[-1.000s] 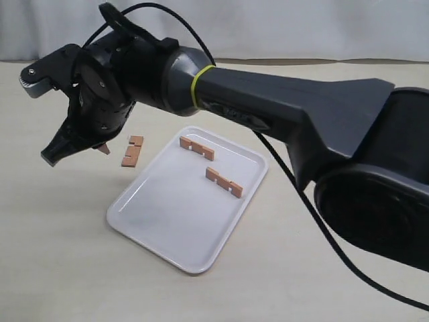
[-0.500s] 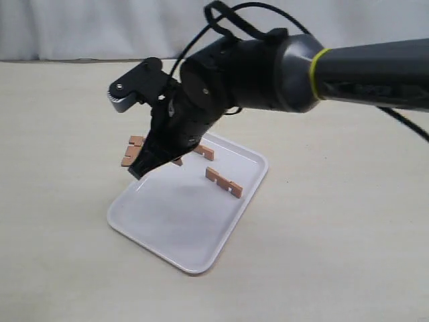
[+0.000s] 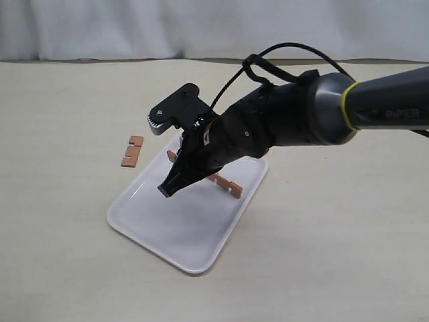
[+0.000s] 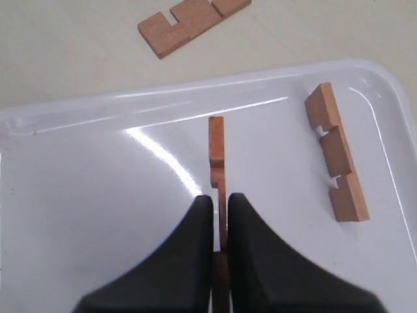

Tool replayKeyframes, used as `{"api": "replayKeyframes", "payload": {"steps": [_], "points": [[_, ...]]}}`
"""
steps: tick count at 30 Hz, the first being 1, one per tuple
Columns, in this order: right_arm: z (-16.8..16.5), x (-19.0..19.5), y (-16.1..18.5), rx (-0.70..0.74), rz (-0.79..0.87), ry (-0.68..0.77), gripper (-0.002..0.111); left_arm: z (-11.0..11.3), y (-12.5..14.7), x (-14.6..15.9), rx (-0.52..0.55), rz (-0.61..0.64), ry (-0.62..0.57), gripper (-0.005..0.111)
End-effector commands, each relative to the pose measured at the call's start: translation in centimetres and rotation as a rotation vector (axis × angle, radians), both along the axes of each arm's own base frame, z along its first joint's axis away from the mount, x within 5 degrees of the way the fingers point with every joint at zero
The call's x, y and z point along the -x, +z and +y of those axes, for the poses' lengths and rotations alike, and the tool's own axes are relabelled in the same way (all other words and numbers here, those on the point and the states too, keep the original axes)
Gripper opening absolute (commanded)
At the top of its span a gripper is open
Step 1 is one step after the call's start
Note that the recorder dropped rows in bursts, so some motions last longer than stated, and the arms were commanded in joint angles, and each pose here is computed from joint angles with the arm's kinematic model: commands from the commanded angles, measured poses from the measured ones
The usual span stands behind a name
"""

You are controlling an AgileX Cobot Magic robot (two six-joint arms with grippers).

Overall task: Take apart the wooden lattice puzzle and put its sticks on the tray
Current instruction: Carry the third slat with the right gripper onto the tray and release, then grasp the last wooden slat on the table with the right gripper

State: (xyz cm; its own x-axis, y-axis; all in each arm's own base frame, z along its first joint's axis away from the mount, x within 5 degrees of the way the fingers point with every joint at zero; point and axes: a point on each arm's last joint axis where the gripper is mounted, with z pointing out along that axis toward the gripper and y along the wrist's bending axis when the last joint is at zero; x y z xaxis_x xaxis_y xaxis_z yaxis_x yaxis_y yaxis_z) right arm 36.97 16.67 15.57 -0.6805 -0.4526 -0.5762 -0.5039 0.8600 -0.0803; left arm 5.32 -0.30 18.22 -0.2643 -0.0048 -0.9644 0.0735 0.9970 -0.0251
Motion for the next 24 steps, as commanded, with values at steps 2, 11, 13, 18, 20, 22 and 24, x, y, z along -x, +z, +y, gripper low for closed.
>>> {"api": "replayKeyframes", "payload": {"steps": [2, 11, 13, 18, 20, 22, 24], "points": [[-0.3, -0.7, -1.2, -0.016, -0.027, -0.019, 0.005, 0.0, 0.0, 0.0, 0.0, -0.01, 0.0, 0.0], [-1.2, -1.3, -1.6, -0.037, -0.028, -0.069, 0.039, 0.0, 0.0, 0.0, 0.0, -0.01, 0.0, 0.0], [-1.1, -1.5, -1.2, -0.054, -0.038, -0.08, 0.045, 0.0, 0.0, 0.0, 0.0, -0.01, 0.0, 0.0], [1.3, -1.5, 1.3, -0.107, -0.038, -0.072, 0.047, 0.0, 0.0, 0.0, 0.0, -0.01, 0.0, 0.0], [3.7, -1.7, 3.0, -0.151, -0.068, -0.049, 0.047, 0.0, 0.0, 0.0, 0.0, -0.01, 0.0, 0.0], [5.1, -2.9, 4.6, -0.189, -0.093, -0.053, 0.047, 0.0, 0.0, 0.0, 0.0, -0.01, 0.0, 0.0], [6.2, -4.8, 5.9, -0.219, -0.092, -0.079, 0.047, 0.0, 0.0, 0.0, 0.0, -0.007, 0.0, 0.0]]}}
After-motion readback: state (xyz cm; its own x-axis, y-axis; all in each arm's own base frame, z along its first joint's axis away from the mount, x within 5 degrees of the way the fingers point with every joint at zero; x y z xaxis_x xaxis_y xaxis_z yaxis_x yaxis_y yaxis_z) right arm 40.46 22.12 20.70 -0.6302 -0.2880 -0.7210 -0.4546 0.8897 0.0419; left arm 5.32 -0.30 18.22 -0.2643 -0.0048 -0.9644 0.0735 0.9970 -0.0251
